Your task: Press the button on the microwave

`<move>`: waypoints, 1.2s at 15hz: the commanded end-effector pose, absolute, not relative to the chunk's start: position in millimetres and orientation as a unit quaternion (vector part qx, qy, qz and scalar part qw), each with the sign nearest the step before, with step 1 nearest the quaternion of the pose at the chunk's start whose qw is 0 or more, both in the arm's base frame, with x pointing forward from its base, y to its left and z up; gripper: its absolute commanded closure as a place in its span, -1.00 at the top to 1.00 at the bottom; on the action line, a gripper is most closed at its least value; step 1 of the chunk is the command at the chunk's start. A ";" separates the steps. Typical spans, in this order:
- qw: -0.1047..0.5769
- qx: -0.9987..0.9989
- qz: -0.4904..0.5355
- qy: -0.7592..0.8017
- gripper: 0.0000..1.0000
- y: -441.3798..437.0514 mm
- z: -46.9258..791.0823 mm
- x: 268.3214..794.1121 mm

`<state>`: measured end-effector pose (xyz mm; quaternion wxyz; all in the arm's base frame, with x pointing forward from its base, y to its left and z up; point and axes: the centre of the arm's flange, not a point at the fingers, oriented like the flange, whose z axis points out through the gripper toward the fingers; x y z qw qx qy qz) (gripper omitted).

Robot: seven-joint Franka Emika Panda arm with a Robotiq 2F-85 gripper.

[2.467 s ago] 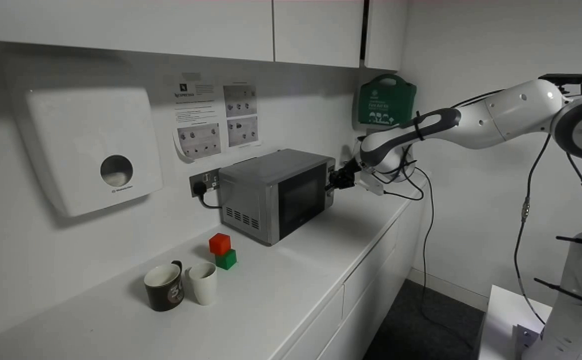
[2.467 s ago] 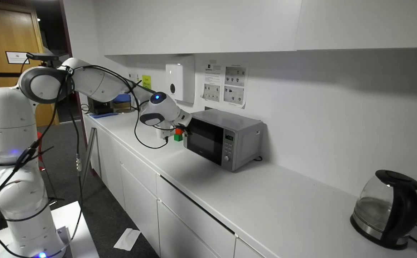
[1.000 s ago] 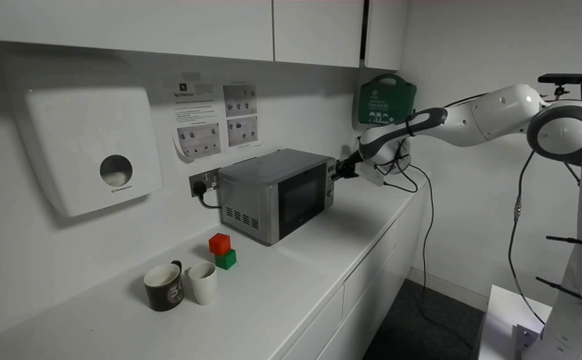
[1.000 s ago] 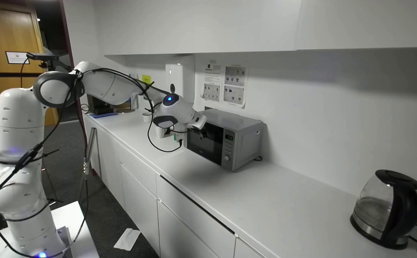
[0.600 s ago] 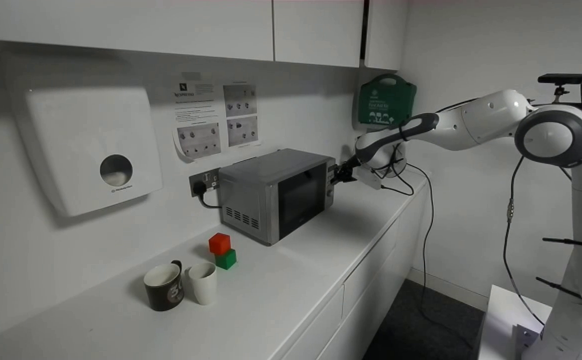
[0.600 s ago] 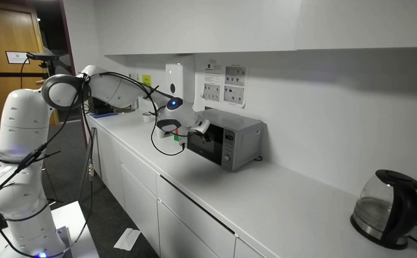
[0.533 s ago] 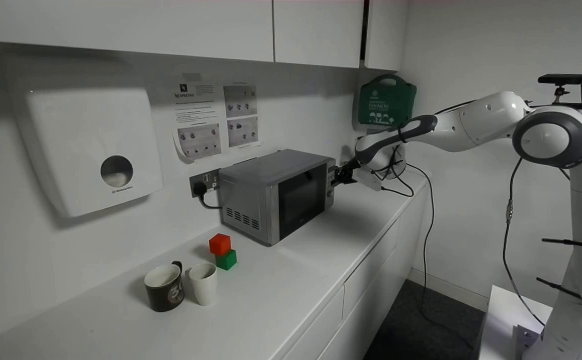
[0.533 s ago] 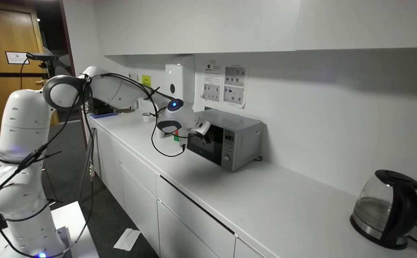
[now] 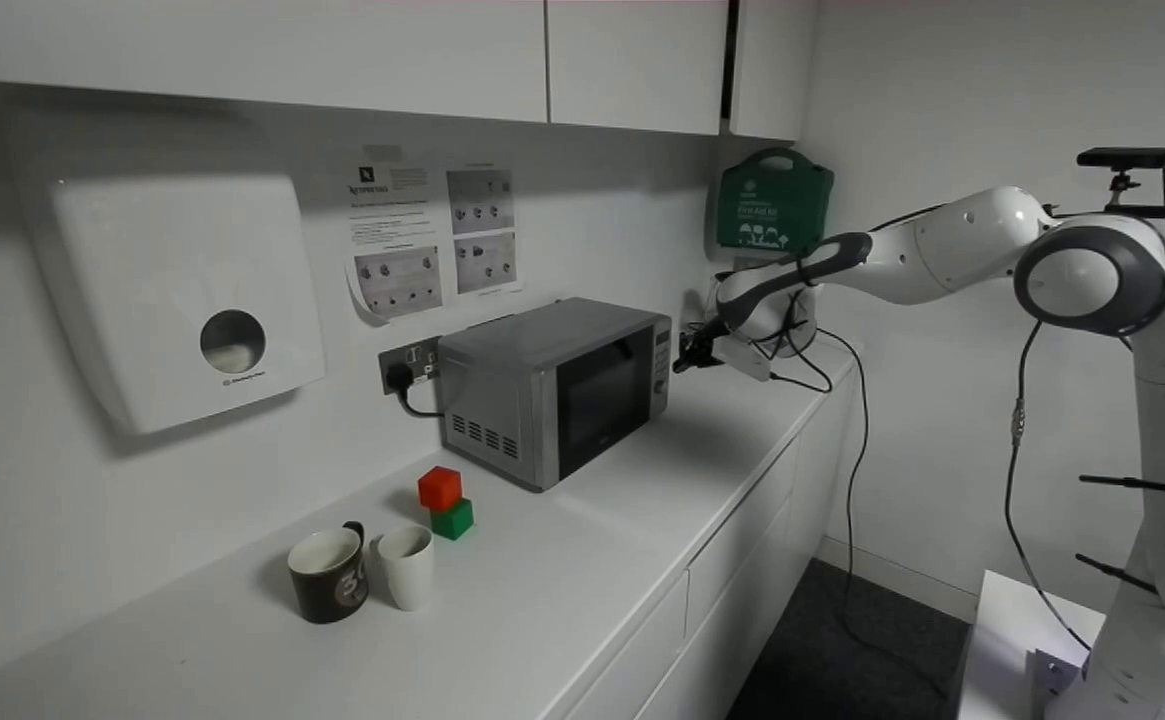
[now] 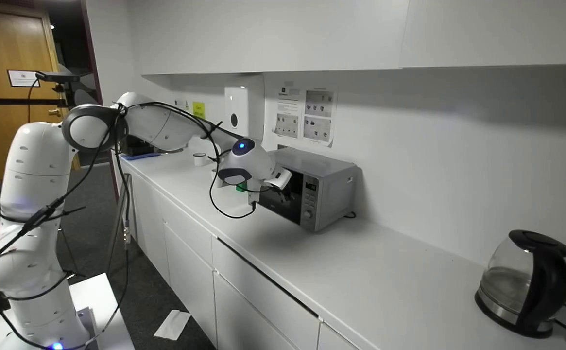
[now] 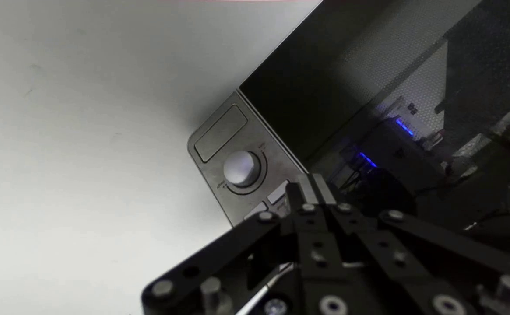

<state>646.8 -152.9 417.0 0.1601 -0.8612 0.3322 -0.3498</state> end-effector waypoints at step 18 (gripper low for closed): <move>0.168 -0.865 -0.330 0.338 -1.00 -144.6 403.2 662.2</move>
